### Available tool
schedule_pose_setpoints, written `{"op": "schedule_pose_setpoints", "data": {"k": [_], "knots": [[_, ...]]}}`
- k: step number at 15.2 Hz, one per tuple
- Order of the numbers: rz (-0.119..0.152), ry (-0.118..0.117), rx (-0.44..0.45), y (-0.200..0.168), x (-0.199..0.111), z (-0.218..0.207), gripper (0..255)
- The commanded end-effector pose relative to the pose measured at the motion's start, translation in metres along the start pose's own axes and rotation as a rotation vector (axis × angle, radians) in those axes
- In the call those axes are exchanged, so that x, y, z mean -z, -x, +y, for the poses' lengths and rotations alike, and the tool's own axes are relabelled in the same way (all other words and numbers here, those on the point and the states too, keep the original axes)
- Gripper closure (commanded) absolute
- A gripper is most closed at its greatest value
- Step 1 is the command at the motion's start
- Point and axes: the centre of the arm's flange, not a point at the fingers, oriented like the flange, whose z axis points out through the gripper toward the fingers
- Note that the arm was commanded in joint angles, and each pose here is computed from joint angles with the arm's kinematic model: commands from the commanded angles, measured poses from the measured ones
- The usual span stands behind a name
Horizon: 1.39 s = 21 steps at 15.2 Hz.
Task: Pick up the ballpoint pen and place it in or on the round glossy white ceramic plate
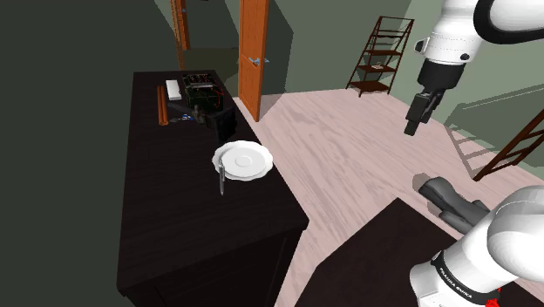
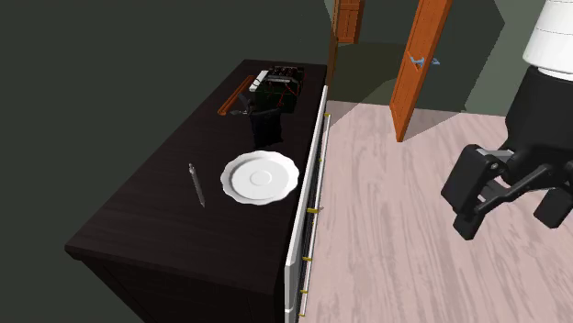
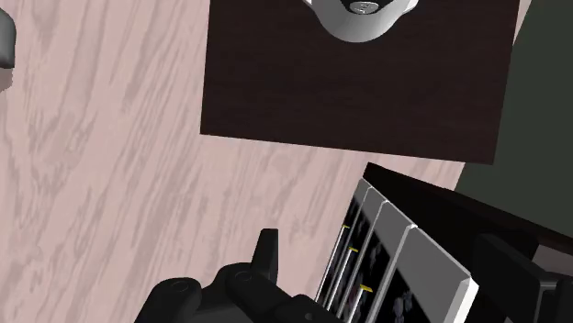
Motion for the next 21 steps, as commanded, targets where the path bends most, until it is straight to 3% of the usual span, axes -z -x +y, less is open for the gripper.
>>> {"op": "schedule_pose_setpoints", "data": {"k": [1,21], "knots": [[0.0,0.0,0.0,0.0,0.0,0.0,0],[0.027,-0.063,-0.257,-0.12,-0.027,-0.221,0]]}}
